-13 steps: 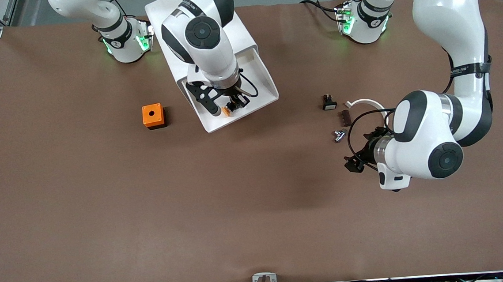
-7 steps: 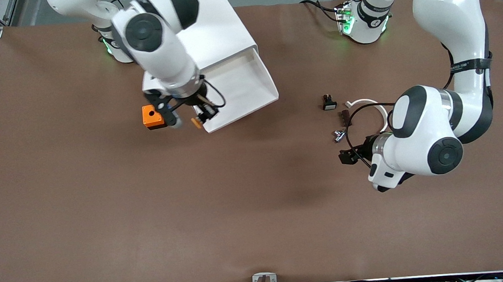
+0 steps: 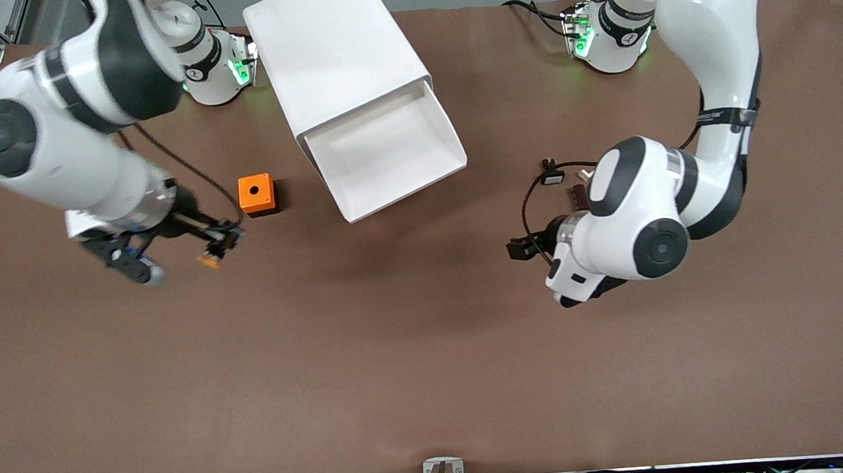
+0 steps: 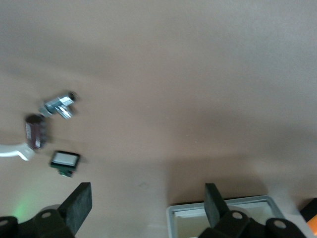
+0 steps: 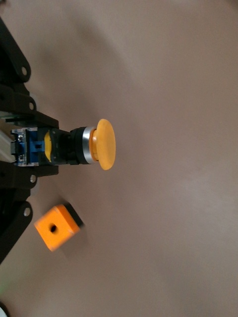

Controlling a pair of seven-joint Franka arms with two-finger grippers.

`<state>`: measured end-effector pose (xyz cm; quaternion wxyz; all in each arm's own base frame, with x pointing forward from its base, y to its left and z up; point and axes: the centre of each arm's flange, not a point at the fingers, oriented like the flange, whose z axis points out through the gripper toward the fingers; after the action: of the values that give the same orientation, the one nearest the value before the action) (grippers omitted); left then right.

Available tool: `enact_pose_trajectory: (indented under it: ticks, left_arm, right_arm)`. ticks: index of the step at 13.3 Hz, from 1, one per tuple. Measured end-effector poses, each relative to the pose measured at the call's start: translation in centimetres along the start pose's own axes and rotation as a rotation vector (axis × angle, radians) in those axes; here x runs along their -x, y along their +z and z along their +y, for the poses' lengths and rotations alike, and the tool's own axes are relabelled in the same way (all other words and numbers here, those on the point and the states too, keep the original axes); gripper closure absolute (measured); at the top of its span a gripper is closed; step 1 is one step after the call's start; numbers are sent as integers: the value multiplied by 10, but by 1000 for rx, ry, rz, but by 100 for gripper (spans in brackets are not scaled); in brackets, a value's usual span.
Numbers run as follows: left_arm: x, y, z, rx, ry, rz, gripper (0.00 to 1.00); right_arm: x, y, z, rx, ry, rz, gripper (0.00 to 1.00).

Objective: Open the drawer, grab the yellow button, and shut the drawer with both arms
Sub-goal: 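Lift the yellow button out of the drawer with the right gripper, then lower the yellow button onto the table with the right gripper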

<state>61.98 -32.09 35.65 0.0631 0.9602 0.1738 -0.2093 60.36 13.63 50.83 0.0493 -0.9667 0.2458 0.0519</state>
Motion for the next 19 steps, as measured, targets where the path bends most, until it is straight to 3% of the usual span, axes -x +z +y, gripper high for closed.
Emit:
enact_pose_trajectory:
  ticks: [4,10,14,19]
  left_arm:
    - [62,34,61,-20,-126,26,0]
    - [128,76,108,-38,-136,-38,0]
    - [162,107,124,-60,-110,-96,0]
    - [229,148,148,-125,-94,-114,0]
  right_arm:
    - [-87,24,90,6,-185,25,67]
    - [-172,152,144,80,-406,38,67]
    - [-194,227,164,96,-430,3,67]
    - [-197,264,166,103,-461,-15,67]
